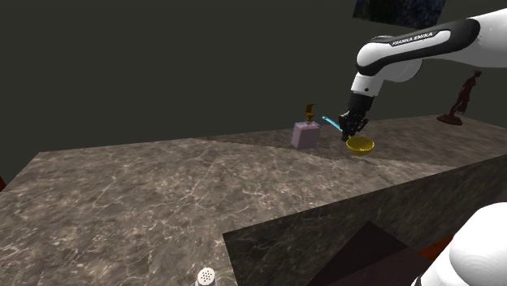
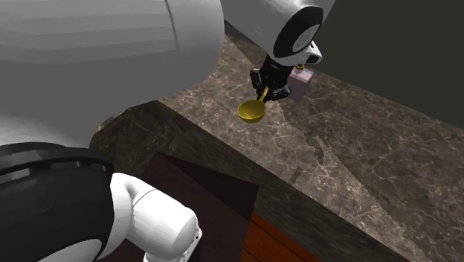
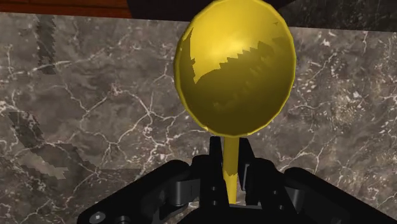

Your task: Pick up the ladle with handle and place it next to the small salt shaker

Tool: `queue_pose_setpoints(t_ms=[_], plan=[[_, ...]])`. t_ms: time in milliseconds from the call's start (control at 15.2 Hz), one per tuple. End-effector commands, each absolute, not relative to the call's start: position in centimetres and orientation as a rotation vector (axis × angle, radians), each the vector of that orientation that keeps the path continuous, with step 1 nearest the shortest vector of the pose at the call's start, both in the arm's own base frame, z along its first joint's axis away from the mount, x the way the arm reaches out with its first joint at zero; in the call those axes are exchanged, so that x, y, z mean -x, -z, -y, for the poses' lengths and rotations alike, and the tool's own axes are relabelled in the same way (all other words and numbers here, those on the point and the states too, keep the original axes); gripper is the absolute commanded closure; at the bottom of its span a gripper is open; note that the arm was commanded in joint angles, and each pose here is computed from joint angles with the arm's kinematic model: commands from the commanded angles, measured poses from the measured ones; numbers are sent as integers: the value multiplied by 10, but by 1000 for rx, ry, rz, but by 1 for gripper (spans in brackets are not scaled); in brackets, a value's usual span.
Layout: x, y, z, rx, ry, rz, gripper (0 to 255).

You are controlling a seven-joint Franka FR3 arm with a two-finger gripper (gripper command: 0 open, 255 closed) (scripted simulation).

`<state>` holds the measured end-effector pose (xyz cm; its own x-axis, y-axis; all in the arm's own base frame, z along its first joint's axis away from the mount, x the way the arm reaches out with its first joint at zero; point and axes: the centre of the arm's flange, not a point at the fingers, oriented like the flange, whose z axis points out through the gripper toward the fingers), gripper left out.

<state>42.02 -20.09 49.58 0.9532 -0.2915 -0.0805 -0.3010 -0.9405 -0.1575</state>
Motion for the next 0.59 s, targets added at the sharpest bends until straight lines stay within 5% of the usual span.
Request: queue_pose_setpoints(t_ms=[0,528], plan=[[-421,-497,172,2938,-84,-450,255],[-428,-497,66,2938,-84,-450,255]])
